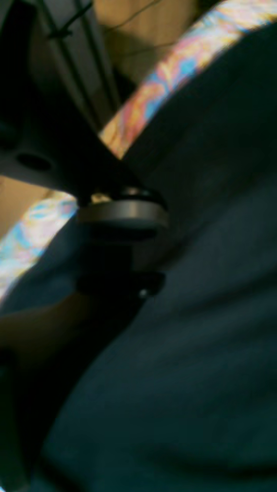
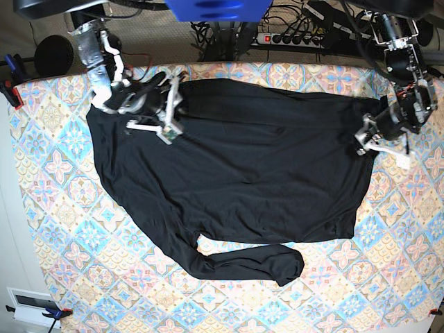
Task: Layout the t-shirt on the table in an organized manner, then fold the t-shirt properly
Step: 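Release the shoulders and move both grippers inward onto the shirt body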
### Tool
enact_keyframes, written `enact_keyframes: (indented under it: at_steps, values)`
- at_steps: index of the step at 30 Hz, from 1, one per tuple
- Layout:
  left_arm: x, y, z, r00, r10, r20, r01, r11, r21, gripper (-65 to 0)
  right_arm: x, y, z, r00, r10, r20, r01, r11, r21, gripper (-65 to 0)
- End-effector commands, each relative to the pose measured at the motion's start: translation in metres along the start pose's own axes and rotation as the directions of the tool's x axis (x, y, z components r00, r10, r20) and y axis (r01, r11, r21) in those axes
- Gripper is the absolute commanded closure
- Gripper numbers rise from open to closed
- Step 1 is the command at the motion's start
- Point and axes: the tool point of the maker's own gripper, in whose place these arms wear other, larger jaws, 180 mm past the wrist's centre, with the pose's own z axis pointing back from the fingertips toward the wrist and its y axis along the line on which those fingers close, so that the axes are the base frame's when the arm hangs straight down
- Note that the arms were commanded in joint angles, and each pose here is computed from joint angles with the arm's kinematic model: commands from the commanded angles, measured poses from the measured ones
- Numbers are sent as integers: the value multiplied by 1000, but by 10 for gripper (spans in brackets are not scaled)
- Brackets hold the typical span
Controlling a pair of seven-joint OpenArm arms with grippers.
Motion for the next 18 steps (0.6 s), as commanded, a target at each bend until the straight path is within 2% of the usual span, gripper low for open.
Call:
enact_keyframes:
  at_steps: [1, 3, 5, 9, 12, 18]
  values:
    - [15, -16, 6, 998, -50, 40, 51, 998, -27, -363, 10, 0, 1, 998, 52, 24, -51, 998, -19, -189]
    - [10, -26, 5, 997, -76, 32, 78, 996, -44, -363, 10, 12, -6, 991, 131, 10, -131, 991, -20, -190]
    - [7, -30, 3, 996, -89, 21, 90, 995, -51, -363, 9, 20, -10, 986, 169, 0, -169, 986, -14, -199]
    - [6, -31, 0, 995, -99, 19, 100, 994, -45, -363, 5, 20, -12, 983, 181, -18, -181, 983, -21, -266]
    - [2, -28, -3, 993, -118, 5, 118, 993, -22, -363, 17, 11, -14, 979, 202, -5, -202, 979, -38, -306]
    - [-6, -31, -8, 990, -137, -18, 137, 990, -21, -363, 45, 3, -20, 961, 275, 24, -273, 961, -51, -290]
